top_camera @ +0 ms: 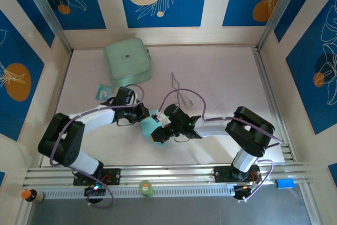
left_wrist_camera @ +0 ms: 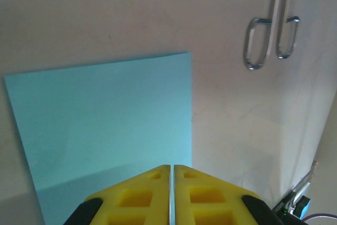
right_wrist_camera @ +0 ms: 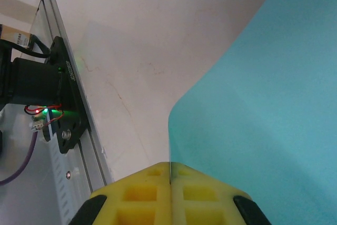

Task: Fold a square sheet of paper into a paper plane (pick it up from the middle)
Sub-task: Perform the third fold on the triangle at the bottom-center of the table.

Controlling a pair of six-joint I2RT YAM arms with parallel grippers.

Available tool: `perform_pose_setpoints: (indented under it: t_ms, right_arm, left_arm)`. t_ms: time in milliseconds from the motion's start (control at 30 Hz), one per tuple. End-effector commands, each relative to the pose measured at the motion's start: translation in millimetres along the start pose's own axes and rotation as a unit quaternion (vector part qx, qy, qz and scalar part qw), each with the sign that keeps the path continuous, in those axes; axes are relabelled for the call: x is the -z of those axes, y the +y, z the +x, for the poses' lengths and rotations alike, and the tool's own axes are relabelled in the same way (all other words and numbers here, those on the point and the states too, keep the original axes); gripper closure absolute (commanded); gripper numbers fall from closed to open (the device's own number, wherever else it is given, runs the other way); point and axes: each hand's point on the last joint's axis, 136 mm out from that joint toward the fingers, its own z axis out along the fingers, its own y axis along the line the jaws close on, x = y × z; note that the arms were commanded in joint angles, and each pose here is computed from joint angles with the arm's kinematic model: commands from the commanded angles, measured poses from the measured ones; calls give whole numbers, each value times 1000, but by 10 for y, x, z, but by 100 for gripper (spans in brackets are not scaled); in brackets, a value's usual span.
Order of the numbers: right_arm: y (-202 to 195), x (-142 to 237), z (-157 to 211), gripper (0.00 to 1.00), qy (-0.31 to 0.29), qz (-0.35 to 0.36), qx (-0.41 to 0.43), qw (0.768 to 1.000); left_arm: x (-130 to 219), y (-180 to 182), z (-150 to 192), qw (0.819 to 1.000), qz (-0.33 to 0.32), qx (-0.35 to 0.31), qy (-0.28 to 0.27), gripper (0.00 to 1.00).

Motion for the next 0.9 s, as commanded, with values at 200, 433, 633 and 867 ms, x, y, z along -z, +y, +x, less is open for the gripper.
perform_pose_setpoints:
  t_ms: [200, 433, 633, 867]
  right_arm:
    - [-72, -23, 50, 98, 11, -9, -21, 1000]
    - [-331, 8, 56, 98, 13, 48, -27, 998]
    - [-475, 58, 52, 98, 13, 73, -26, 997]
    - [-545, 127, -53, 98, 3, 86, -19, 996]
  left_arm:
    - [-319, 302, 107, 999, -35, 3, 36, 95]
    - [-393, 433, 187, 998, -44, 10, 49, 95]
    - [-409, 432, 188, 998, -44, 12, 52, 95]
    - [-407, 414, 180, 998, -41, 14, 52, 95]
